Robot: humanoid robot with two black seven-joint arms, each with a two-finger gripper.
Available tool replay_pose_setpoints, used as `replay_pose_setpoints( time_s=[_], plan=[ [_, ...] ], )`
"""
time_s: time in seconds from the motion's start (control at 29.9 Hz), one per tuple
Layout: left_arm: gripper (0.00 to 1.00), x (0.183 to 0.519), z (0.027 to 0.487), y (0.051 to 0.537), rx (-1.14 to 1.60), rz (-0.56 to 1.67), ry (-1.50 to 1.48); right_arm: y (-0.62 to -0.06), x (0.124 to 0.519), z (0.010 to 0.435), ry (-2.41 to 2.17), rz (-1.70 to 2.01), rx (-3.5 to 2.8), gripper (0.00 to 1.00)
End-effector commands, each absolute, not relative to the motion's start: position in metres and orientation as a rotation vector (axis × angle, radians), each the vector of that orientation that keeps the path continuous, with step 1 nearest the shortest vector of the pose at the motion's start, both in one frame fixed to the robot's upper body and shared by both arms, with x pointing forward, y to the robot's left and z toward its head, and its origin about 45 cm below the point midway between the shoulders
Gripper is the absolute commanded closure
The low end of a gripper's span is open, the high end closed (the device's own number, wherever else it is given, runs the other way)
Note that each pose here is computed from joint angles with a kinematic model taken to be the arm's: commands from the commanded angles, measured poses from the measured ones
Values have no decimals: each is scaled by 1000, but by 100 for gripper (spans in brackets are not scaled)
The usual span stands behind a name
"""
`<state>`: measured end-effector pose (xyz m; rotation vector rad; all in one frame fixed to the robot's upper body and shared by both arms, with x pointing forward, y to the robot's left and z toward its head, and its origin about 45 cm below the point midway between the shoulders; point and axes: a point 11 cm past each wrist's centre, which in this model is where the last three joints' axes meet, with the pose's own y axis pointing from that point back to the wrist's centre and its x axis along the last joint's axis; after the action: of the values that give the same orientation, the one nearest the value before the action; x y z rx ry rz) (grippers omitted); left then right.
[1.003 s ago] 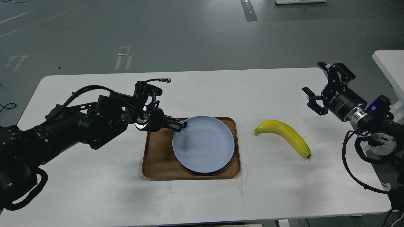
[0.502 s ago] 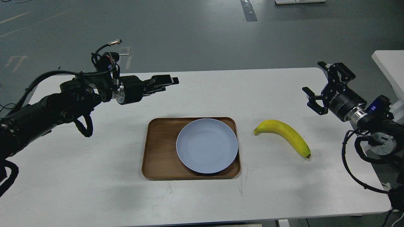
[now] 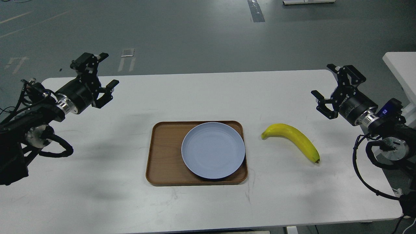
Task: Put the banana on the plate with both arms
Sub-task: 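Release the plate on the tray and withdraw the left gripper, then reach the right gripper down and grasp the yellow banana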
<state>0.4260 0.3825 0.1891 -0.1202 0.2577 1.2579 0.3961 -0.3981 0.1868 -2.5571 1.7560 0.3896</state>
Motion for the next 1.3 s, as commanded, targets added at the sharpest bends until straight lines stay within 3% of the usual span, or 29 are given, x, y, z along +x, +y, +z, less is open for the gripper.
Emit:
replay_pose_setpoints(
  time_s=[0.0,0.3,0.6,1.07,1.27],
  plan=[
    [2,415,179,396,-168,1311,291,-403,395,194,1749,299,-2674,0],
    [2,414,177,396,-173,1314,298,-393,398,244,1422,-504,-3392,0],
    [2,414,179,395,-167,1307,291,-366,400,225,482,-1323,-4013,0],
    [2,413,186,410,-153,1327,269,-351,398,169,-138,-1692,-4087,0],
    [2,413,187,411,-158,1330,268,-340,396,155,-204,-1756,-4037,10]
  ],
)
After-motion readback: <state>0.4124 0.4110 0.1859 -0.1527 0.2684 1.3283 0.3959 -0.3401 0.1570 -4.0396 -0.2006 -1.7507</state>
